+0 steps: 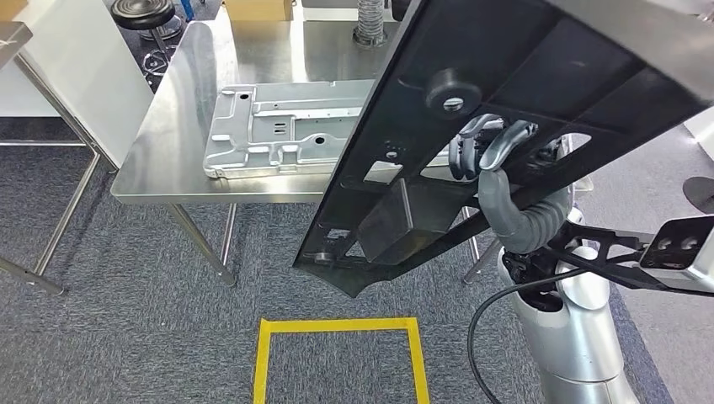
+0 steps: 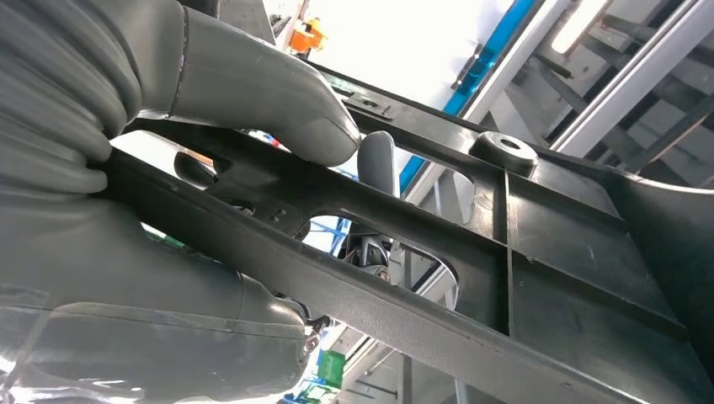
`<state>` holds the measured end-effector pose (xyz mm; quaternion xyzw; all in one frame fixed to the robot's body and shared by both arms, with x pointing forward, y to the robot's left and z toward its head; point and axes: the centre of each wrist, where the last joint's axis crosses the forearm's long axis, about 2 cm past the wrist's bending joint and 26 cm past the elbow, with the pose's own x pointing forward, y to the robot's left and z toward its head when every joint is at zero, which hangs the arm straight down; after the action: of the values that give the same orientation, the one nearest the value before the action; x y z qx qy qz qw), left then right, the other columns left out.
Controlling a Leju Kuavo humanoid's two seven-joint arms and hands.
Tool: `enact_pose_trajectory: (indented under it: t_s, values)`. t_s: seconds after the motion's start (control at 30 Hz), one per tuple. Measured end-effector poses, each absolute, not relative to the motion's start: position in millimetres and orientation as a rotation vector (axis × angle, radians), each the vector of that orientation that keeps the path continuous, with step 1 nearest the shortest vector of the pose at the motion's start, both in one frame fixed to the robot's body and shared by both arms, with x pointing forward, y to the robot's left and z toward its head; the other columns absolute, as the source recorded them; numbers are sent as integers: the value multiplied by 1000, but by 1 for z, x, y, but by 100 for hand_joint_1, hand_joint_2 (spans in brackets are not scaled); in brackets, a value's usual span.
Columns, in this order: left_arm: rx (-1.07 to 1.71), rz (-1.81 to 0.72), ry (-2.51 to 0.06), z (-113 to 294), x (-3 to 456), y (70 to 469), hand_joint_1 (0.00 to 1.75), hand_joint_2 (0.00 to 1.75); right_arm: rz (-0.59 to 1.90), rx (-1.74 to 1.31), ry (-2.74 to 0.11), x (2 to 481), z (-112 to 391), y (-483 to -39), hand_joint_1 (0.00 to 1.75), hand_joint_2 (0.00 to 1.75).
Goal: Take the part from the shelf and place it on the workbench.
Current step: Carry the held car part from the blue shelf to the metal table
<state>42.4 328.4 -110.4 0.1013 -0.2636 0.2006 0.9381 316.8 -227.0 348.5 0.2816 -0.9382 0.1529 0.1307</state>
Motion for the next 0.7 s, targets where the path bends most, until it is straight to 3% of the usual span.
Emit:
enact_pose_trajectory:
  t_s: [0.7]
  values:
    - [211,414,-538,-111,41,329,0,175,436,842,-2689,334,358,-227,175,175]
